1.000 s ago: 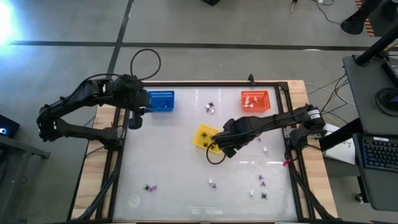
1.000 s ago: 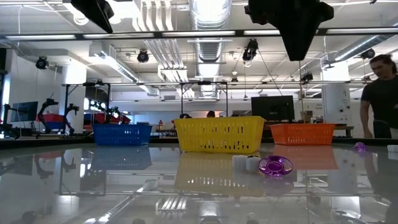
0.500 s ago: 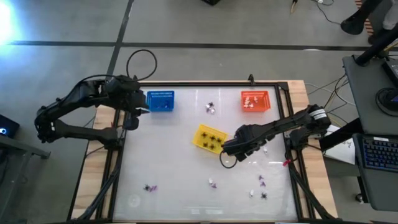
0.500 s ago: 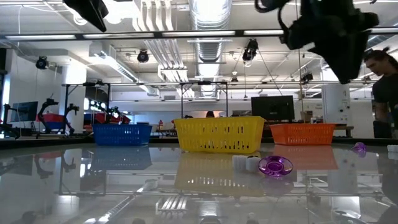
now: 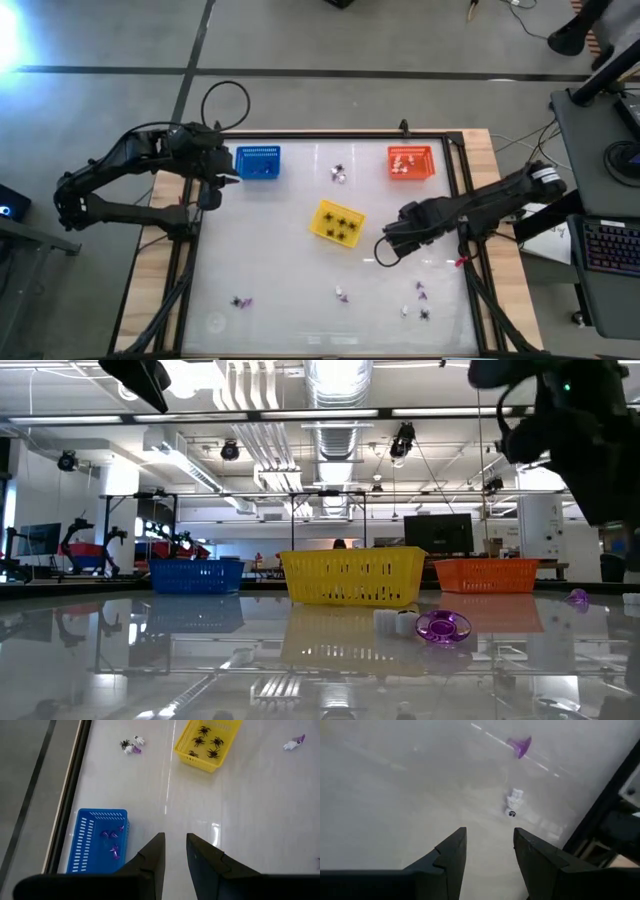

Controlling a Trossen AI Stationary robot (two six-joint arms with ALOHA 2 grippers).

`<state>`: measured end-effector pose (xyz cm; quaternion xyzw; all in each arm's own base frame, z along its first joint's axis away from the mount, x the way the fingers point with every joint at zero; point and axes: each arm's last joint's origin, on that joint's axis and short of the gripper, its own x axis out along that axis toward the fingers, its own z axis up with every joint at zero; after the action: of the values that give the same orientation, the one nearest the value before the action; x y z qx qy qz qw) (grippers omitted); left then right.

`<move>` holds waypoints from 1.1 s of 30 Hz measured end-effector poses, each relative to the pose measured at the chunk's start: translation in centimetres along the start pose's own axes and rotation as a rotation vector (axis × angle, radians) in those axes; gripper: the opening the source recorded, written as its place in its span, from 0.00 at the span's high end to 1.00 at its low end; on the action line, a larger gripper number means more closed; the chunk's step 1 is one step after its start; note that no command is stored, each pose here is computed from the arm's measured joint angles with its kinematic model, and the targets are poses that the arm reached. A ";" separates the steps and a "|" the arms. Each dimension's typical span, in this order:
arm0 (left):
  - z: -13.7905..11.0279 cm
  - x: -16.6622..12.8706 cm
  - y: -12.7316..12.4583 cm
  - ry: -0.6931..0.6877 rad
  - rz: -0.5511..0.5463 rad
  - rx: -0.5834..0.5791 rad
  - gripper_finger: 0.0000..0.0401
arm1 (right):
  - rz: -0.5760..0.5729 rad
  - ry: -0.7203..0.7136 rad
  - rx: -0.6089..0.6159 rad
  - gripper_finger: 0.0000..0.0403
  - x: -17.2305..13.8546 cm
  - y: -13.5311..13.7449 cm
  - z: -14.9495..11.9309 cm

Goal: Sort Halloween decoration
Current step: Put the white skeleton toy into the orange bin

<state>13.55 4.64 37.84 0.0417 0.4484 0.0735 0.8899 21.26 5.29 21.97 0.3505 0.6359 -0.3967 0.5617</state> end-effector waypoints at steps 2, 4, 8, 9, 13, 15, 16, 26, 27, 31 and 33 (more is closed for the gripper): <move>0.0 0.0 0.0 0.000 0.000 -0.007 0.85 | -0.012 0.017 0.011 0.61 1.3 -0.4 -0.1; 0.0 0.0 0.0 0.000 0.000 -0.012 0.85 | -0.026 0.031 0.021 0.61 2.4 -0.8 -0.2; 0.0 0.0 0.0 0.001 -0.001 -0.026 0.85 | -0.028 0.033 0.049 0.61 4.4 -1.2 -0.2; 0.0 0.1 0.0 0.002 -0.001 -0.026 0.85 | -0.024 0.035 0.058 0.61 4.7 -1.3 -0.2; 0.1 0.2 0.0 0.008 -0.002 -0.029 0.85 | -0.030 0.032 0.098 0.61 5.7 -1.7 -0.3; 0.2 0.3 0.1 0.012 -0.004 -0.030 0.85 | -0.047 0.031 0.113 0.61 6.1 -1.9 -0.3; 0.2 0.4 0.1 0.015 -0.004 -0.030 0.85 | -0.054 0.033 0.117 0.61 6.4 -2.1 -0.3; 0.5 1.0 0.2 0.036 -0.010 -0.038 0.85 | -0.025 0.028 0.154 0.61 8.6 -2.8 -0.4; 0.5 1.0 0.2 0.037 -0.010 -0.038 0.85 | -0.025 0.027 0.158 0.61 8.8 -2.9 -0.4; 0.5 1.1 0.2 0.035 -0.010 -0.047 0.85 | -0.032 0.031 0.191 0.63 9.6 -3.4 -0.3; 0.5 1.1 0.2 0.034 -0.009 -0.053 0.85 | -0.030 0.036 0.201 0.66 9.9 -3.6 -0.2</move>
<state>14.59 5.01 37.36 0.0150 0.4615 0.0819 0.8832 16.77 3.94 12.53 0.4027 0.6079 -0.4605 0.5062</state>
